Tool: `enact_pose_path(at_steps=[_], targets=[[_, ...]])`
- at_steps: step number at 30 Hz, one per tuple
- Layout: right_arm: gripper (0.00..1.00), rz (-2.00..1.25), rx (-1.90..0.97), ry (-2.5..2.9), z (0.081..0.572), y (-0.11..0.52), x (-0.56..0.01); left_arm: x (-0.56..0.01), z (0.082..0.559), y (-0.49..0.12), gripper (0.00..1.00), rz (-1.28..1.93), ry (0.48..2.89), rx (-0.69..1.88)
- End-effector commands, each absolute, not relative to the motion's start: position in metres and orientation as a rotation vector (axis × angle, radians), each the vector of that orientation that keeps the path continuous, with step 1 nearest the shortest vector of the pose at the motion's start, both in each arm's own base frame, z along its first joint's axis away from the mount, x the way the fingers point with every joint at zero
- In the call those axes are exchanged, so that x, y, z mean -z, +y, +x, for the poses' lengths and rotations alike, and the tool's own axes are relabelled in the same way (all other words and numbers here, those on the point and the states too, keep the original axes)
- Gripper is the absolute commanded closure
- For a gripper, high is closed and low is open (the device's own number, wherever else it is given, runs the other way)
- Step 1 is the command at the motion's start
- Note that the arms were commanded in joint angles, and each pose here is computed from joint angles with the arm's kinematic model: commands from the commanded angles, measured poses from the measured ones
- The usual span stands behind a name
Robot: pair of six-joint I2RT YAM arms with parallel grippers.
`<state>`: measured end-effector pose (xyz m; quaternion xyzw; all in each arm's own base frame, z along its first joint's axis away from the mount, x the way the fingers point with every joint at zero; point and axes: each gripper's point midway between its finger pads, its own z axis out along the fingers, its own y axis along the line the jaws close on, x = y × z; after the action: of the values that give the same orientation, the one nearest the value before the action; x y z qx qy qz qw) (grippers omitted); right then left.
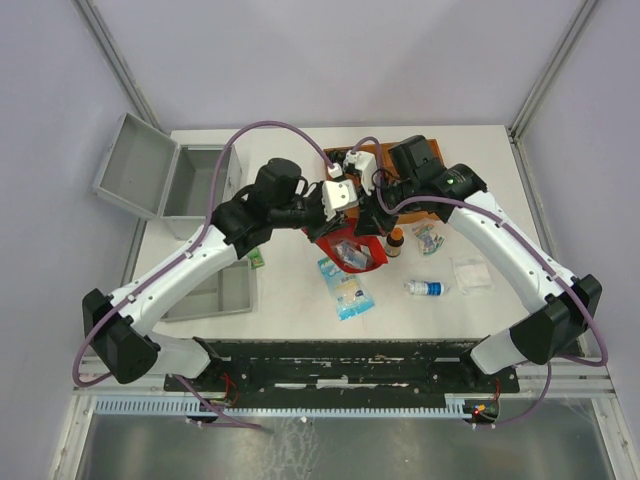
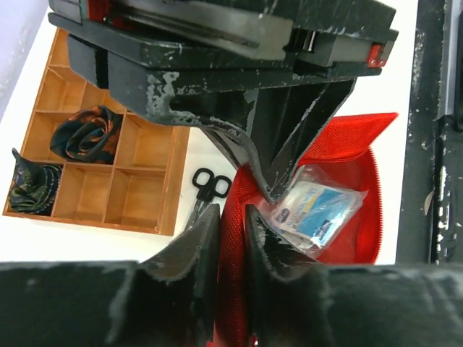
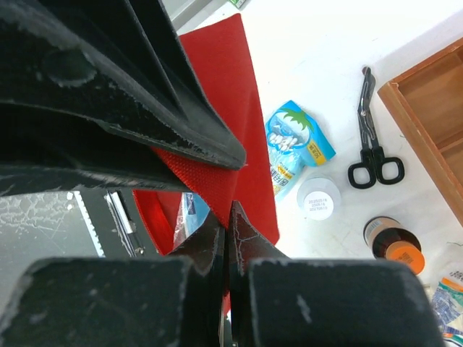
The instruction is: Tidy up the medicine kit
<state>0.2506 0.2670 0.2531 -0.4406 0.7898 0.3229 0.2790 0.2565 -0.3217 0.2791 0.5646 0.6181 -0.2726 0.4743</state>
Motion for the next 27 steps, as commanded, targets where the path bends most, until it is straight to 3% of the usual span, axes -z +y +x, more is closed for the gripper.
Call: enact_pose_path(at_steps=[1,3,4,8,10,12,19,27], targets=[[0.99,-1.194,-0.915,2.038,0.247,0.275,-0.275,-0.284,0.261,-0.323,0.82,1.399,1.469,0.636],[0.97,-1.194,-0.907,2.044,0.248,0.274,-0.273,-0.285,0.262,-0.32,0.95,1.388,1.473,0.619],[0.95,-1.19,-0.894,2.052,0.249,0.273,-0.272,-0.286,0.264,-0.318,0.97,1.376,1.479,0.606],[0.67,-1.166,-0.853,2.065,0.255,0.265,-0.271,-0.294,0.269,-0.306,0.97,1.295,1.507,0.549],[0.43,-1.13,-0.842,2.052,0.259,0.261,-0.279,-0.305,0.271,-0.297,0.97,1.241,1.498,0.535],[0.32,-1.077,-0.831,2.042,0.264,0.252,-0.291,-0.317,0.274,-0.287,0.97,1.18,1.497,0.519],[0.25,-0.736,-0.711,2.134,0.303,0.179,-0.292,-0.348,0.297,-0.241,0.97,0.937,1.551,0.477],[0.25,-0.499,-0.263,2.449,0.323,0.07,-0.202,-0.347,0.314,-0.216,0.97,0.782,1.618,0.45]])
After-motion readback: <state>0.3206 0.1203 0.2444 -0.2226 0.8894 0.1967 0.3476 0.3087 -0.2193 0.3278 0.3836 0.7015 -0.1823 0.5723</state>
